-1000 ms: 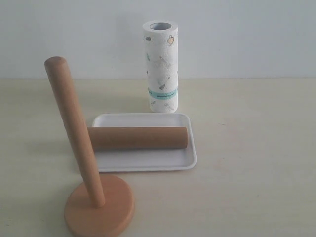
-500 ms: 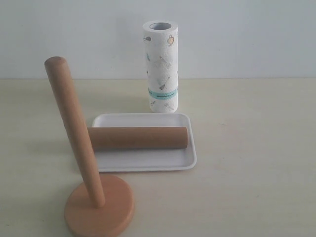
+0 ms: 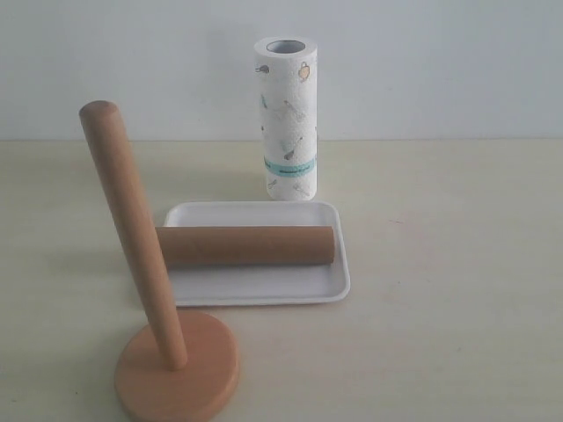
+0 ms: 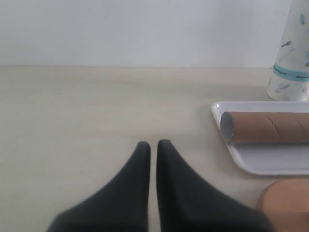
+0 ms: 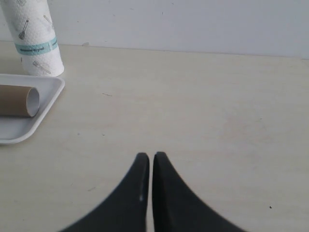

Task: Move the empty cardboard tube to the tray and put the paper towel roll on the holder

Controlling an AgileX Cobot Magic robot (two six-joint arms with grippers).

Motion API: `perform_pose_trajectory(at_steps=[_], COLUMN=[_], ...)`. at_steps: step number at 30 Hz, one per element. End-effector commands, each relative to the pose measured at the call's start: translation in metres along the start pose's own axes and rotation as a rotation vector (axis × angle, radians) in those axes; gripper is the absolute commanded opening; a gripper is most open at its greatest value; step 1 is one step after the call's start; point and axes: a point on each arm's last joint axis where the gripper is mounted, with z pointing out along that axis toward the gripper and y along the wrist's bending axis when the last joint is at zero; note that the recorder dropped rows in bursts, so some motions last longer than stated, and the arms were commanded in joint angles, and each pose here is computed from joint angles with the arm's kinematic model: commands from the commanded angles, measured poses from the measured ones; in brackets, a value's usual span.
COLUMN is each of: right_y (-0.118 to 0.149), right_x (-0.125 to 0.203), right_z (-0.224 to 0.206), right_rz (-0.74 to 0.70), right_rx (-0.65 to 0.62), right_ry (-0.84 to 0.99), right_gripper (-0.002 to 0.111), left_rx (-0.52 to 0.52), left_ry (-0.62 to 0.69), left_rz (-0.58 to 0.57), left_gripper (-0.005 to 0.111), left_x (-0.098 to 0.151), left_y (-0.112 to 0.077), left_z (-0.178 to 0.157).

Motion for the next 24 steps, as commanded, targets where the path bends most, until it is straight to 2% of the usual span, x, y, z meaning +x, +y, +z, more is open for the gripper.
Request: perform_pose_trajectory(at_steps=[1,16,19,24], right_y=[0.000,0.000,-0.001,0.000], right_x=[-0.001,-0.001,-0.005,-0.017], right_z=[0.000,0.000,-0.001,-0.002], right_rz=[0.003,0.003,-0.079,-0.080], right_rx=[0.002,0.002,0.013,0.014], right_ry=[-0.010,-0.012,-0.058,-0.193], right_gripper=[0.003,0.003,0.003,0.003], left_rx=[-0.002,-0.002,-0.002,-0.002], left_ry=[0.002,0.002,0.002,0.002], left_rz=[0.001,0.001,0.001,0.001], left_gripper=[0.004,0.004,0.004,0.004], left_x=[0.001,0.001,0.001,0.001], left_y=[0.000,0.000,0.000,0.000], left_z=[0.000,0.000,0.000,0.000])
